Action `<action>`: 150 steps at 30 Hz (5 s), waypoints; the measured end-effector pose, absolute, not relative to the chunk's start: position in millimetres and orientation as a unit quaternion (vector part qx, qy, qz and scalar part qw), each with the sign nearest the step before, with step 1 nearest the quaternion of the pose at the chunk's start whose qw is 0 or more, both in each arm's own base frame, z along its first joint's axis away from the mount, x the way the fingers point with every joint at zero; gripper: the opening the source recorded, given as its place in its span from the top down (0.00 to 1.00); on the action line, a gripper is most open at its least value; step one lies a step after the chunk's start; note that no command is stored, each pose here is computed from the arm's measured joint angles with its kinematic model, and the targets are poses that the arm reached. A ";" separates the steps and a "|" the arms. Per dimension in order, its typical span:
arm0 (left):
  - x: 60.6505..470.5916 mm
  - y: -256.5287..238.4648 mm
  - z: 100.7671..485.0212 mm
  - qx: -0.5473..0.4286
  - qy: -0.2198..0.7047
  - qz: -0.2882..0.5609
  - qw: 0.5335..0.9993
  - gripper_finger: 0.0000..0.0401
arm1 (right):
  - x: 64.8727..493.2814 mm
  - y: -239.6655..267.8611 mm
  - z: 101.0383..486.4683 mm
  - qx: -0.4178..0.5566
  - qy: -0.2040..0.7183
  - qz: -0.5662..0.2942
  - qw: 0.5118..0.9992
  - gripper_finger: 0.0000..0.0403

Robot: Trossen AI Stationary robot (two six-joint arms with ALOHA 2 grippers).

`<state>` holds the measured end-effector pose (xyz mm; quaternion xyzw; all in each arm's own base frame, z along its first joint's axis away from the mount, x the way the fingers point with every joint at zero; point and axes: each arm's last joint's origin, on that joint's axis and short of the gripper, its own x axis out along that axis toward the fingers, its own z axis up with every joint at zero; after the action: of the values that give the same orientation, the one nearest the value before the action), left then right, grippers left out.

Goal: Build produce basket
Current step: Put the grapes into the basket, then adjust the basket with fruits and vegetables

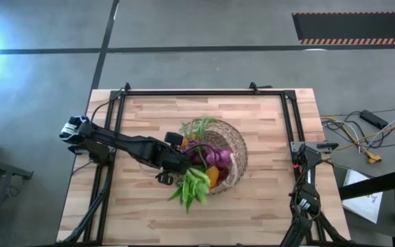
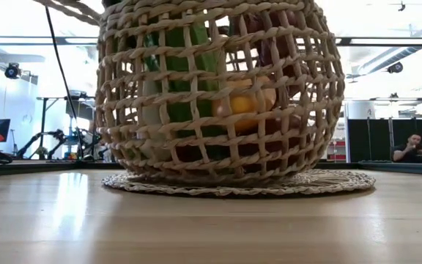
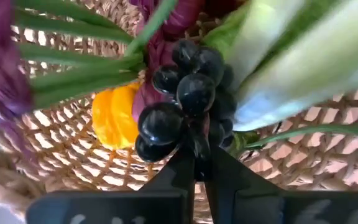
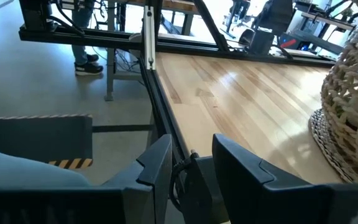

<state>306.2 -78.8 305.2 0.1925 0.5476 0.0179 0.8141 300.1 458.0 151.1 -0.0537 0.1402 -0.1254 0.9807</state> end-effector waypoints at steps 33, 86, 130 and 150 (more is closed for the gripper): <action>201.6 -122.9 433.9 0.025 0.418 0.058 0.906 0.52 | 292.7 462.8 150.8 -0.035 0.140 -0.118 0.982 0.73; 218.4 -251.0 191.2 0.001 0.303 0.107 0.947 0.52 | 169.0 132.1 243.7 0.199 0.336 -0.470 0.792 0.98; 115.2 -146.1 321.7 -0.101 0.294 0.081 0.947 0.52 | 346.0 283.0 217.6 0.004 0.319 -0.124 0.940 0.98; 177.8 -215.5 368.1 0.022 0.078 -0.070 0.994 0.52 | 231.2 209.4 161.5 0.071 0.431 -0.330 0.837 0.98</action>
<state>177.8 -215.5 368.1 0.0223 0.0775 -0.0696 0.9943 231.2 209.4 161.5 0.0712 0.4315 -0.3295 0.8367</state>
